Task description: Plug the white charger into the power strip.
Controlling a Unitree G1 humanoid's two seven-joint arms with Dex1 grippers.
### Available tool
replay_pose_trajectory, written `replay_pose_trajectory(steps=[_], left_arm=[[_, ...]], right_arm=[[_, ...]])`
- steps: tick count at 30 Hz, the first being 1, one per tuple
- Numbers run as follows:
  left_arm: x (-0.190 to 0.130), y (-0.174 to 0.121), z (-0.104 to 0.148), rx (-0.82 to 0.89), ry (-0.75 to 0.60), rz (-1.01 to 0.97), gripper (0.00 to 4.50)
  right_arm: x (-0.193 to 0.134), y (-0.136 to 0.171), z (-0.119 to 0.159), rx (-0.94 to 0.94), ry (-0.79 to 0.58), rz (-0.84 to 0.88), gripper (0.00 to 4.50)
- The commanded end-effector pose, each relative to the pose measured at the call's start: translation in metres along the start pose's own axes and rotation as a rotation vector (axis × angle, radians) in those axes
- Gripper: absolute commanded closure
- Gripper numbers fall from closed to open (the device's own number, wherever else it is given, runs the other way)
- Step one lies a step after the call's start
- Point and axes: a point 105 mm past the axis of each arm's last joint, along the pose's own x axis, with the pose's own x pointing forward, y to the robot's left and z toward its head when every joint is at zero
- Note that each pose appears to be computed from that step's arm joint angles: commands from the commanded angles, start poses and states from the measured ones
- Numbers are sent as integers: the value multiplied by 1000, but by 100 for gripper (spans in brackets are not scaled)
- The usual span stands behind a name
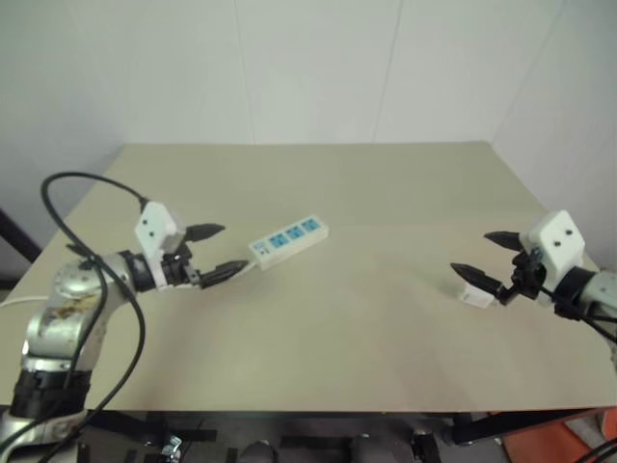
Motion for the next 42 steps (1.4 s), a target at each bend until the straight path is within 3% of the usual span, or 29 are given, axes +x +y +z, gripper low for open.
replay_pose_trajectory(steps=[1,12,18,22,31,42], left_arm=[[-1,8,4,39,-7,36,2],[1,10,1,20,-13,14,2],[-30,23,7,68,60,-25,2],[-32,31,3,84,85,-14,2],[54,44,-38,-88,-43,9,2],[102,37,-79,-74,85,50,2]], right_arm=[[-8,-6,15,-41,-46,-33,0],[-10,-2,22,-53,-65,3,0],[-34,-4,25,-86,-38,83,0],[-34,-7,26,-91,-43,88,0],[0,3,42,-74,-135,66,0],[14,17,60,-65,-221,113,0]])
